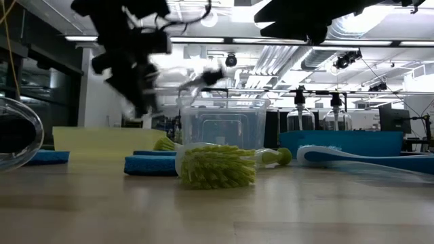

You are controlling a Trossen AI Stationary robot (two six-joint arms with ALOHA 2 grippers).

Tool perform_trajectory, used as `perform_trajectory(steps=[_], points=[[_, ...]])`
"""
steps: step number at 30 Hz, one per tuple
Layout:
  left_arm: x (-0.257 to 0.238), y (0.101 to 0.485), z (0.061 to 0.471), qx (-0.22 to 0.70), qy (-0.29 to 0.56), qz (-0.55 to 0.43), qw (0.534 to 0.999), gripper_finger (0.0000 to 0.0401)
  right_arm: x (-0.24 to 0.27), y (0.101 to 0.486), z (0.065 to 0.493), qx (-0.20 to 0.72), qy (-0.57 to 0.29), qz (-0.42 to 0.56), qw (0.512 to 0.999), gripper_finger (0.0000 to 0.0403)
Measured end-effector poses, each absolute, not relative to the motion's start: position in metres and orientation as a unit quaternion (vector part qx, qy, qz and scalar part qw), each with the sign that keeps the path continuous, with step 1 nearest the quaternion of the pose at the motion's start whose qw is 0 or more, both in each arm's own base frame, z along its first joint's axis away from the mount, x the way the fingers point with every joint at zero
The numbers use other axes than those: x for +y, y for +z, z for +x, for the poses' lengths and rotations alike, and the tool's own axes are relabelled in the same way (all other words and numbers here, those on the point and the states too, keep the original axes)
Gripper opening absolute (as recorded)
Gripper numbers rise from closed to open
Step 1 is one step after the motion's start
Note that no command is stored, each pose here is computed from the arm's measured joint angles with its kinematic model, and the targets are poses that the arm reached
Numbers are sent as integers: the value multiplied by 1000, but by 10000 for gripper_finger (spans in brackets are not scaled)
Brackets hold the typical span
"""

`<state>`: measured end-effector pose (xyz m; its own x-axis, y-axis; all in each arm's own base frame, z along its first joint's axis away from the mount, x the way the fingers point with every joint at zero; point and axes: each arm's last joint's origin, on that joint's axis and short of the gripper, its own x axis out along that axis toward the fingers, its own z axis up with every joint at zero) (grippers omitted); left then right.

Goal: Pick & Place Kitchen Sink Supplies
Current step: Put the transparent spray bottle into the blue bin

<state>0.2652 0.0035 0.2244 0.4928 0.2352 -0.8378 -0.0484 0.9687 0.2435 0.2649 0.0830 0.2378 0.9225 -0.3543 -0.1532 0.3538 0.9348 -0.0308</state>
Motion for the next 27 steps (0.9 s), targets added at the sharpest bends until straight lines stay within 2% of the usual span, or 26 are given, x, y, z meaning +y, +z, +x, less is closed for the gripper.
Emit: perform_trajectory(steps=[9,27], points=[[0,260,293,350,21,95,932,310,83,240,265,73,-189,-23,979,254],[-2,267,298,307,-2,87,948,310,66,259,273,-8,-161,-27,987,254]])
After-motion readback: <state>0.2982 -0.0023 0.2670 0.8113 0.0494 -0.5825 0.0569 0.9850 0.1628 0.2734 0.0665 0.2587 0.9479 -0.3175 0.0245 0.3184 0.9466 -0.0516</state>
